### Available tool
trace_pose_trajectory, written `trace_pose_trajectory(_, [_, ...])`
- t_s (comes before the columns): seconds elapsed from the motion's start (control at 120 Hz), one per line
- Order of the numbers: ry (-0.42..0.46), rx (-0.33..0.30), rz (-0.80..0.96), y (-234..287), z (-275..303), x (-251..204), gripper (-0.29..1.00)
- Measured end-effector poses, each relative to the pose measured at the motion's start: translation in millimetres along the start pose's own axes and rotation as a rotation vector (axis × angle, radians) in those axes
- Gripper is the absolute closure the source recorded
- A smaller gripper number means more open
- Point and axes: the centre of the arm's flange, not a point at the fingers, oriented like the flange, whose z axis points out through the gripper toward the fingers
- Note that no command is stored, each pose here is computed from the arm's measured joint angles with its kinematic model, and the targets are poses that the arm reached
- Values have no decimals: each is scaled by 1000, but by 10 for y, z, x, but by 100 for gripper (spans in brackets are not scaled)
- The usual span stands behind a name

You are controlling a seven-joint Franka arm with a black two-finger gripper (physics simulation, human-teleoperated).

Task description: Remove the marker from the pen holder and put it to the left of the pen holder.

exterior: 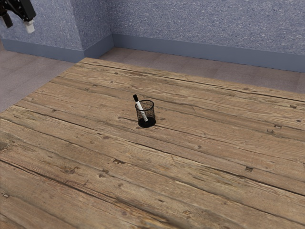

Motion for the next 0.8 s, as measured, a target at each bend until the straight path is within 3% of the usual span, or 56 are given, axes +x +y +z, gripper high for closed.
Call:
trace_pose_trajectory(0.233, [-95,-25,115,712,451,343,0])
trace_pose_trajectory(0.267, [-128,-32,120,753,698,399,0])
trace_pose_trajectory(0.342, [-296,-66,102,738,1769,433,0])
trace_pose_trajectory(0.4, [-336,-66,74,660,2282,403,0])
trace_pose_trajectory(0.5, [-289,-4,117,1014,2674,516,0])
trace_pose_trajectory(0.575, [-282,35,165,1427,3280,429,0])
trace_pose_trajectory(0.642, [-247,62,165,1480,3740,482,0])
trace_pose_trajectory(0.708, [-167,79,116,1333,4011,620,0])
trace_pose_trajectory(0.8, [-30,72,31,1332,3947,770,0])
